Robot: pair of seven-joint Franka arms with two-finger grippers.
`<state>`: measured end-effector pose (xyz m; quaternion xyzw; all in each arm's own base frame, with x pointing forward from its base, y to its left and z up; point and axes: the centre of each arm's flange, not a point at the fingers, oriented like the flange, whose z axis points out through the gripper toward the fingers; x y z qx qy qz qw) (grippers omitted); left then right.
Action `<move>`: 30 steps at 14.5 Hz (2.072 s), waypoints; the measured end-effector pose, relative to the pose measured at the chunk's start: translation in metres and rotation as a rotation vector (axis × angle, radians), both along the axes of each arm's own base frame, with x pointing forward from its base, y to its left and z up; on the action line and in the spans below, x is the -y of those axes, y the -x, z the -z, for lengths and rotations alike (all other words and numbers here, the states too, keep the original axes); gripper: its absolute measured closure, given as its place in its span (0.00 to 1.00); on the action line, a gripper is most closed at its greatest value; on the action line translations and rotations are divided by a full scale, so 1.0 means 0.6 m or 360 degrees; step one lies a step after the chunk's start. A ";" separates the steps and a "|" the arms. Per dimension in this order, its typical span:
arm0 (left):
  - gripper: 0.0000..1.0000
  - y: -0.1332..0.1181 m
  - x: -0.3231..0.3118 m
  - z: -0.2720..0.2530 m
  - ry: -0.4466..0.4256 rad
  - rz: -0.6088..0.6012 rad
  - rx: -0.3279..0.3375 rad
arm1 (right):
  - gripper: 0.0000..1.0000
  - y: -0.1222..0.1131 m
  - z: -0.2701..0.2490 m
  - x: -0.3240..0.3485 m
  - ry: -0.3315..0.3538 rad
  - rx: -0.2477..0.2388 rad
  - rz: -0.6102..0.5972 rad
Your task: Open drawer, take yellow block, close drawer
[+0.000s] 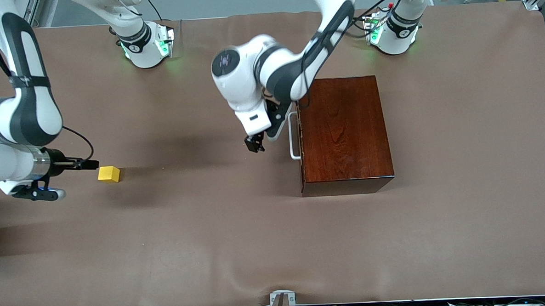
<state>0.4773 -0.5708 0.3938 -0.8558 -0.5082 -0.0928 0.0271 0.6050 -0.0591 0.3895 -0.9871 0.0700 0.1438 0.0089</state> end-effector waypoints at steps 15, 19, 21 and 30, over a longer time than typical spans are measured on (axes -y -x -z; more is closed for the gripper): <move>0.00 -0.100 -0.412 -0.395 0.0054 0.0568 0.0010 | 0.00 0.119 -0.369 -0.086 0.0021 0.0240 -0.0130; 0.00 -0.105 -0.524 -0.435 0.0062 0.0718 -0.0024 | 0.00 0.142 -0.404 -0.086 0.0014 0.0285 -0.0181; 0.00 -0.114 -0.578 -0.451 0.0052 0.0782 -0.0027 | 0.00 0.143 -0.406 -0.089 0.0010 0.0291 -0.0189; 0.00 -0.163 -0.766 -0.452 -0.0027 0.1112 -0.0099 | 0.00 0.139 -0.410 -0.072 -0.0064 0.0340 -0.0297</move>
